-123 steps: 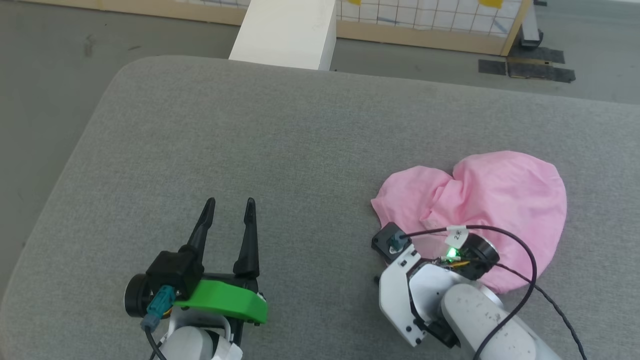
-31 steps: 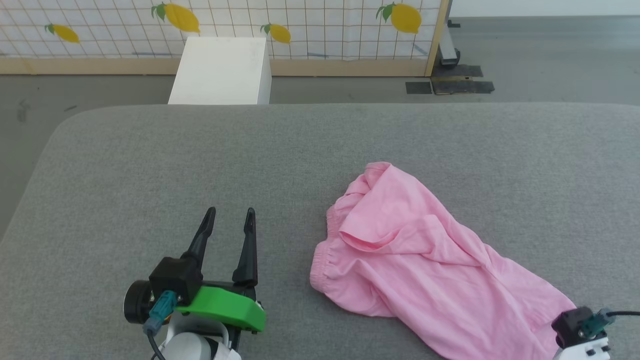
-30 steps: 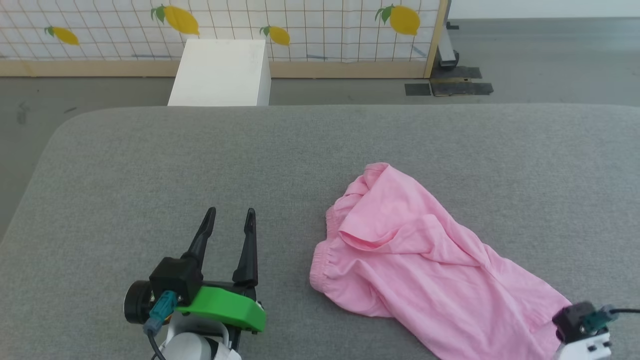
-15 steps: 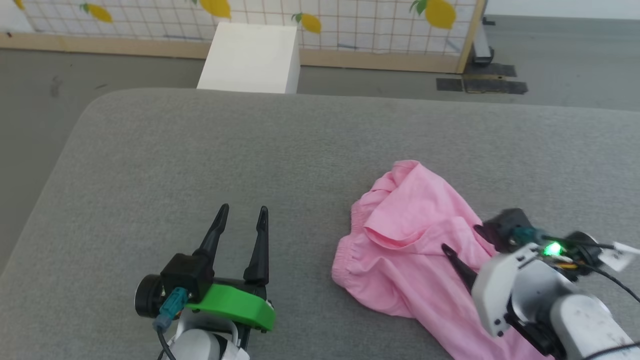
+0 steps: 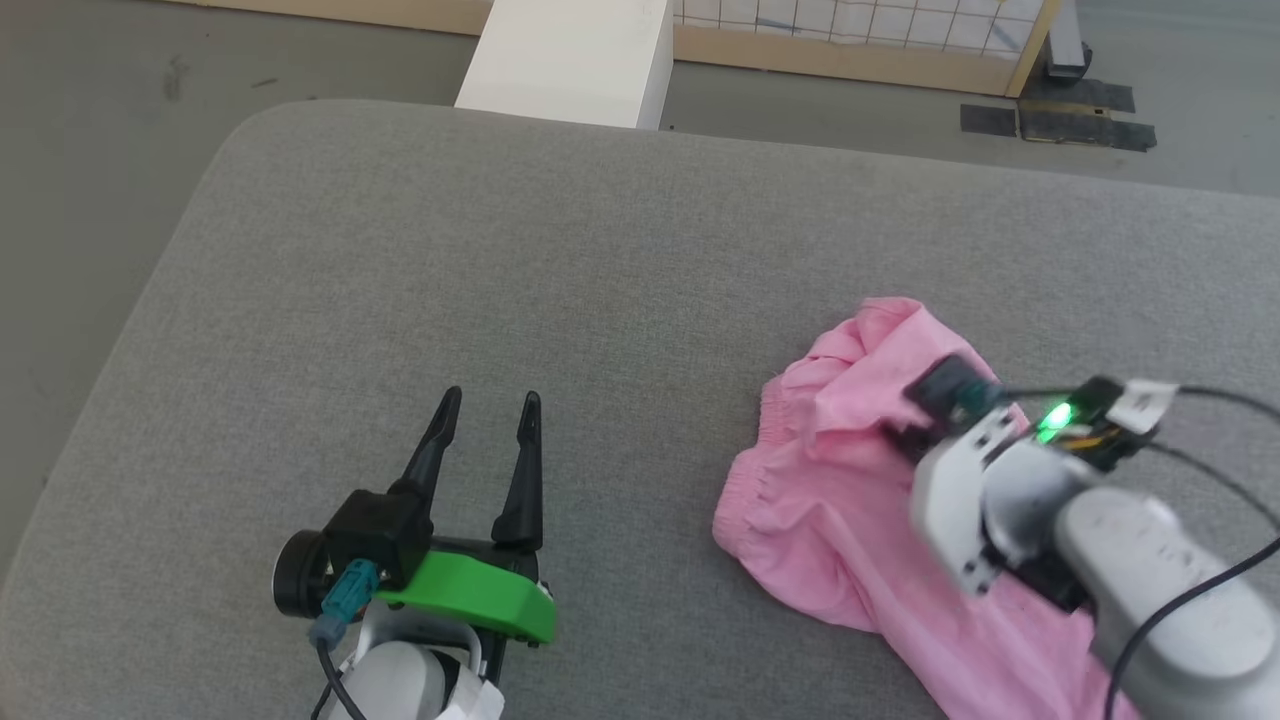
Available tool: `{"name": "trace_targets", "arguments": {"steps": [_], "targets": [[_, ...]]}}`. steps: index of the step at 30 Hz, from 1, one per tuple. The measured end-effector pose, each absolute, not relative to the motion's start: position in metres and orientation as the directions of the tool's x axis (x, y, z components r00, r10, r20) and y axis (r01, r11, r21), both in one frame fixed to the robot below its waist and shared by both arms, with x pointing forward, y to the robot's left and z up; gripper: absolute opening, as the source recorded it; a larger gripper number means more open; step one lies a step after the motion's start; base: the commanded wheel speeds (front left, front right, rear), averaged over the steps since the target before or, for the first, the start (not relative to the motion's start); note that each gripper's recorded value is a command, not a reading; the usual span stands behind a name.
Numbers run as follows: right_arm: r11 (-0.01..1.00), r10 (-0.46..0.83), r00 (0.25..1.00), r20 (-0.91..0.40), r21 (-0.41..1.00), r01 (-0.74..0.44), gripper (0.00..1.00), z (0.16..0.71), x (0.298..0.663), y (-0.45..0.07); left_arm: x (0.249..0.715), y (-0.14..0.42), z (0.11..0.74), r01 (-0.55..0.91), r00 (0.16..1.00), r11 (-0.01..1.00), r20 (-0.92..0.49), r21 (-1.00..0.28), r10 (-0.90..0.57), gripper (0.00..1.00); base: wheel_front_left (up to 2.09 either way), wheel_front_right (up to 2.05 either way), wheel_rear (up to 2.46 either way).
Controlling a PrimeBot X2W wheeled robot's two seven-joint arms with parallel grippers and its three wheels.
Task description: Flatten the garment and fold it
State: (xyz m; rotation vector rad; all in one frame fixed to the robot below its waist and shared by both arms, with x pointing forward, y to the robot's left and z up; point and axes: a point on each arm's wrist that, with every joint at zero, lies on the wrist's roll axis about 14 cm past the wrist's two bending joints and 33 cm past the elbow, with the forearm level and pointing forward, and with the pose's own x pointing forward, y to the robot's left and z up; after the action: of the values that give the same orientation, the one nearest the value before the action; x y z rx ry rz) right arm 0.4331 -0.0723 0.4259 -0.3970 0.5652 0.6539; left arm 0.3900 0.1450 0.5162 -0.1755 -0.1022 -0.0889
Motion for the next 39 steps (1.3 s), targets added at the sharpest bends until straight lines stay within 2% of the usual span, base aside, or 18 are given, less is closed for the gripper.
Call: {"name": "trace_targets", "arguments": {"steps": [3, 6, 9, 11, 15, 18, 23, 24, 27, 33, 39], "targets": [[0.81, 0.388, 0.732, -0.56, -0.171, -0.56, 0.0, 0.439, 0.459, -0.103, 0.391, 0.145, 0.516, 0.096, 0.991, 0.981, 0.108, -0.169, -0.078, 1.0, 0.0, 0.0, 0.0], [0.912, 0.249, 0.815, -0.523, -0.156, -0.379, 0.0, 0.448, 0.48, -0.155, 0.391, 0.142, 0.517, 0.102, 0.99, 0.98, 0.112, -0.171, -0.084, 1.0, 0.0, 0.0, 0.0], [0.976, 0.088, 0.846, -0.526, -0.124, -0.179, 0.0, 0.446, 0.485, -0.211, 0.392, 0.14, 0.519, 0.109, 0.989, 0.979, 0.118, -0.171, -0.09, 1.0, 0.0, 0.0, 0.0], [0.991, -0.001, 0.831, -0.557, -0.112, -0.073, 1.0, 0.435, 0.477, -0.239, 0.392, 0.139, 0.521, 0.114, 0.988, 0.979, 0.123, -0.171, -0.094, 1.0, 0.0, 0.0, 0.0], [0.992, -0.114, 0.805, -0.583, -0.106, 0.064, 1.0, 0.423, 0.457, -0.273, 0.392, 0.138, 0.524, 0.12, 0.986, 0.978, 0.131, -0.17, -0.099, 1.0, 0.0, 0.0, 0.0], [0.99, -0.14, 0.853, -0.503, -0.095, 0.106, 1.0, 0.435, 0.452, -0.276, 0.392, 0.137, 0.526, 0.124, 0.985, 0.978, 0.138, -0.168, -0.102, 1.0, 0.0, 0.0, 0.0], [0.996, -0.064, 0.932, -0.357, -0.088, 0.035, 1.0, 0.454, 0.436, -0.242, 0.389, 0.13, 0.524, 0.148, 0.983, 0.974, 0.131, -0.17, -0.126, 1.0, 0.0, 0.0, 0.0], [0.998, -0.01, 0.963, -0.268, -0.067, -0.009, 1.0, 0.467, 0.418, -0.223, 0.388, 0.118, 0.523, 0.19, 0.977, 0.967, 0.129, -0.171, -0.169, 1.0, 0.0, 0.0, 0.0], [0.999, 0.024, 0.979, -0.2, -0.043, -0.033, 1.0, 0.478, 0.396, -0.21, 0.387, 0.098, 0.519, 0.253, 0.965, 0.953, 0.116, -0.169, -0.235, 1.0, 0.0, 0.0, 0.0], [0.998, 0.06, 0.982, -0.177, 0.02, -0.057, 1.0, 0.477, 0.356, -0.191, 0.408, 0.041, 0.519, 0.413, 0.911, 0.903, 0.058, -0.118, -0.409, 1.0, 0.0, 0.0, 0.0], [0.999, 0.001, 0.99, -0.14, 0.043, 0.005, 1.0, 0.489, 0.343, -0.206, 0.437, -0.021, 0.514, 0.576, 0.814, 0.818, -0.084, -0.009, -0.574, 1.0, 0.0, 0.0, 0.0]]}}
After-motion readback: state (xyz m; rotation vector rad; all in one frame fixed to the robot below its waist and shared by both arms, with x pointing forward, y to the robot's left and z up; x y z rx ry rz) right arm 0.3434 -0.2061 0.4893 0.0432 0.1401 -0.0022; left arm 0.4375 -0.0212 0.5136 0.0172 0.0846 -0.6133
